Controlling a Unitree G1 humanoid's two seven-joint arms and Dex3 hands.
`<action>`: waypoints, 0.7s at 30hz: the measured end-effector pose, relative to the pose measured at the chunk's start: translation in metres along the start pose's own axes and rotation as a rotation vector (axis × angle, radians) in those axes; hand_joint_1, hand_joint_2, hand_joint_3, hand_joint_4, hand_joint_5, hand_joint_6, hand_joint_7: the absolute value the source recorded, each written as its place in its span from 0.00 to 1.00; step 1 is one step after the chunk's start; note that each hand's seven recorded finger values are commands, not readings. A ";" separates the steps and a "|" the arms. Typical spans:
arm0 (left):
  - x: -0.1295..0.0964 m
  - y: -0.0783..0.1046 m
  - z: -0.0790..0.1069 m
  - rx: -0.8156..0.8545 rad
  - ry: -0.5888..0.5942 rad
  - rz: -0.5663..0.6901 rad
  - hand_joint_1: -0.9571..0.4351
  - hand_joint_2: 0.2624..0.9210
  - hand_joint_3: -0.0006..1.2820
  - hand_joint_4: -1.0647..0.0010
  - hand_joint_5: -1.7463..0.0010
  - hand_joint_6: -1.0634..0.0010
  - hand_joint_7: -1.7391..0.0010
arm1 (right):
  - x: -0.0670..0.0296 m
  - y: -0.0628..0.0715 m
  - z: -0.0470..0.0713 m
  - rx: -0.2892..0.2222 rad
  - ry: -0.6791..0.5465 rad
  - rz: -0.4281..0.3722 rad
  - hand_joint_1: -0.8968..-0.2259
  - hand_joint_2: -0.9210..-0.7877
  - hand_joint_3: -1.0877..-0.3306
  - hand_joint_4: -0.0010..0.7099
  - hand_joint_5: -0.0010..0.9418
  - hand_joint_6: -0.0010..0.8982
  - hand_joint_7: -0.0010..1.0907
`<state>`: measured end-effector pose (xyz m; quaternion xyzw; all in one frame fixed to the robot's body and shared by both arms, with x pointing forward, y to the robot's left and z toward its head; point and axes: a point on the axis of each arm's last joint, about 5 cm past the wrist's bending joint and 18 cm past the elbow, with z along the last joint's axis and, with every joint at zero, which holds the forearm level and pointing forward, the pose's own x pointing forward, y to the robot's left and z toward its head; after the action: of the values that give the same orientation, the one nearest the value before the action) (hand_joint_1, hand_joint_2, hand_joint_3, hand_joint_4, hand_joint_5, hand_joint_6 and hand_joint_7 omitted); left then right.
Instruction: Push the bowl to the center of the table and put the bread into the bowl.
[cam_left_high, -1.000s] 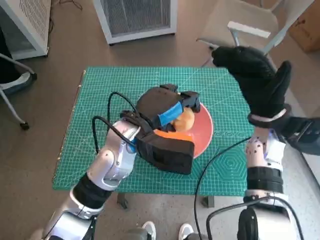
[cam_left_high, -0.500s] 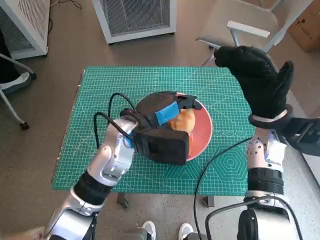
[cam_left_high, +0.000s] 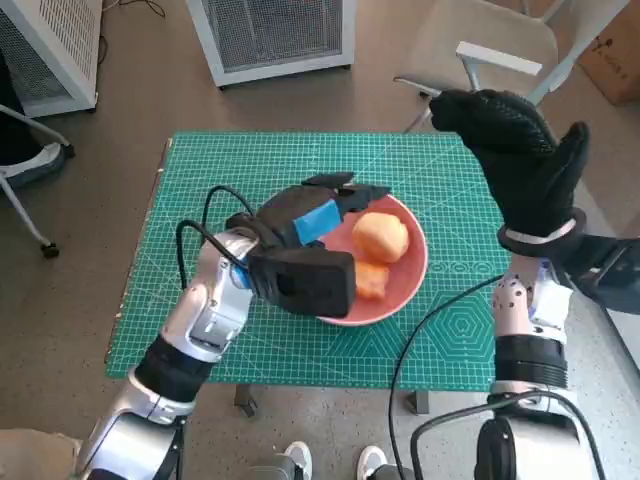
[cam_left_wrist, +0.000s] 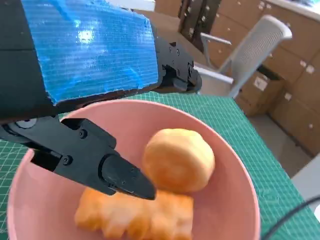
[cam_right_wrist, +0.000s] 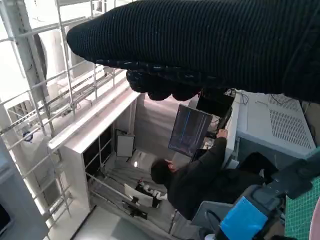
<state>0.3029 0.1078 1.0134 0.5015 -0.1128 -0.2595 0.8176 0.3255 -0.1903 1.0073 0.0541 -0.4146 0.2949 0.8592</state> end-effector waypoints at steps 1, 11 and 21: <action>-0.001 0.001 -0.001 -0.007 -0.004 0.008 0.23 1.00 0.04 1.00 1.00 0.83 0.99 | 0.0000 0.000 0.000 -0.001 0.000 0.000 0.38 0.00 0.52 0.32 0.00 0.13 0.39; -0.011 0.008 -0.016 -0.160 -0.040 0.072 0.19 1.00 0.20 1.00 1.00 0.84 0.99 | 0.0028 0.000 0.001 -0.013 0.002 0.007 0.38 0.00 0.52 0.32 0.00 0.14 0.39; -0.031 0.028 -0.040 -0.457 -0.227 0.255 0.14 1.00 0.33 0.99 1.00 0.81 0.98 | 0.0090 -0.003 0.004 -0.038 -0.002 0.005 0.37 0.00 0.52 0.33 0.00 0.14 0.39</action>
<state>0.3037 0.1649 1.0212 0.2538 -0.2042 -0.2276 0.9177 0.3283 -0.1897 1.0172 0.0372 -0.4209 0.2892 0.8590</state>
